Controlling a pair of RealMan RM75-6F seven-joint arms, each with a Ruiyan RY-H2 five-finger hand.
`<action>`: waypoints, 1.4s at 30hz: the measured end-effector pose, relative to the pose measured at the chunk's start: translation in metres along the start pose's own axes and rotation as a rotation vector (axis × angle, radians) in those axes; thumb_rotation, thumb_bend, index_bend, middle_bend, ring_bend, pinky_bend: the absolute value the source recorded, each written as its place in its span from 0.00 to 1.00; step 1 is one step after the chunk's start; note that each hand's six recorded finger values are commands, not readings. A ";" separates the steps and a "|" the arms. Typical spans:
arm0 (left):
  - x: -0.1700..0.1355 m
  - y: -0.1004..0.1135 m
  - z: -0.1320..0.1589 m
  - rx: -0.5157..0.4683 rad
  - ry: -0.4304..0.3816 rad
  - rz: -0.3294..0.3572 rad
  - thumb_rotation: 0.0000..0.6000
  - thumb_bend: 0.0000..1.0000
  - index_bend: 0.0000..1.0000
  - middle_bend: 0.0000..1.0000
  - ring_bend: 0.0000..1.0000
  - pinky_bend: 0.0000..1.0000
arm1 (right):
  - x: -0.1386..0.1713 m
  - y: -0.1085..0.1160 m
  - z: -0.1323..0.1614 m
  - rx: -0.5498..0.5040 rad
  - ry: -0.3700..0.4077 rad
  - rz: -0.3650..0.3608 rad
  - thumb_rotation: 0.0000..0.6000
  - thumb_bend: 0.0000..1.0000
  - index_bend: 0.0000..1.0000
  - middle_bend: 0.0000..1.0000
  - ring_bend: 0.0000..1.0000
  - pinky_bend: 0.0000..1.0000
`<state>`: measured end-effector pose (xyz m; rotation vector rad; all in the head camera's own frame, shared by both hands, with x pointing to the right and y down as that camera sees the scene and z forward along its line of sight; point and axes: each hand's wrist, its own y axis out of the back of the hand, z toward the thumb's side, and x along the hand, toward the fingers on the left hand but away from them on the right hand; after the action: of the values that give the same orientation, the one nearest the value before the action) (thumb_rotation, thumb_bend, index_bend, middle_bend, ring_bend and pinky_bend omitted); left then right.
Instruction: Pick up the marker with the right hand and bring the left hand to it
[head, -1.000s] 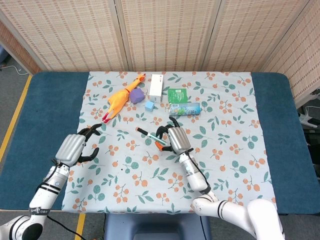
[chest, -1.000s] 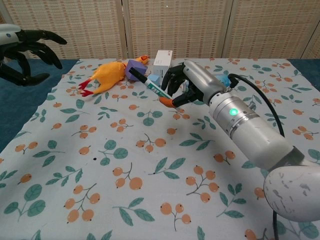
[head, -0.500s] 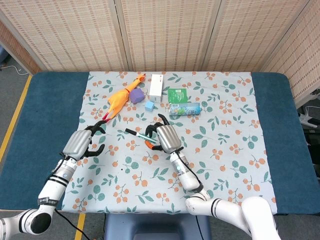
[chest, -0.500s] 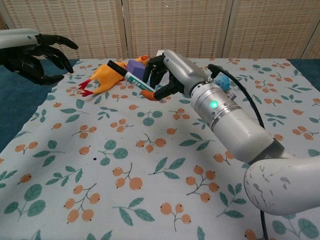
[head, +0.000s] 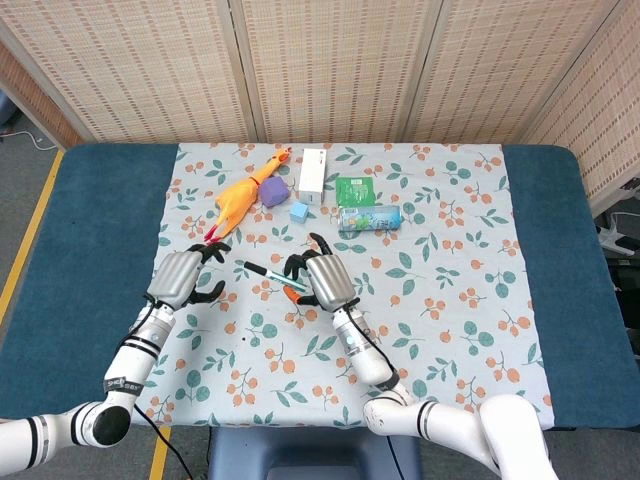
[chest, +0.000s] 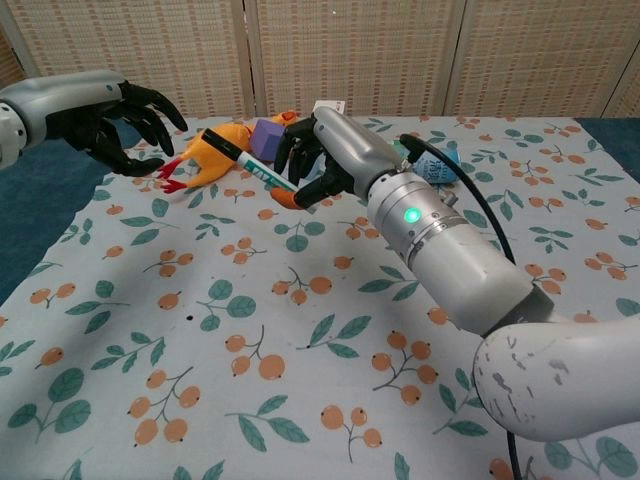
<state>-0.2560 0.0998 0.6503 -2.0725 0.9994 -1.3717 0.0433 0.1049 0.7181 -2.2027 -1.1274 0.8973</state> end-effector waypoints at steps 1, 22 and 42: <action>0.001 -0.001 0.001 -0.003 -0.002 0.002 1.00 0.38 0.31 0.37 0.25 0.54 | 0.000 0.000 0.000 0.003 0.000 0.000 1.00 0.34 0.89 0.78 0.41 0.08; 0.010 -0.016 0.025 -0.047 -0.074 0.027 1.00 0.38 0.36 0.48 0.36 0.67 | -0.001 -0.019 0.012 -0.032 -0.012 0.000 1.00 0.34 0.88 0.78 0.41 0.09; 0.011 -0.018 0.029 -0.049 -0.096 0.033 1.00 0.59 0.61 0.71 0.57 0.90 | 0.000 -0.025 0.018 -0.023 -0.004 0.007 1.00 0.34 0.88 0.78 0.41 0.09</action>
<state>-0.2211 0.1024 0.6578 -2.1262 1.0316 -1.2305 0.0175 0.1199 0.7233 -2.2258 -1.1376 0.8968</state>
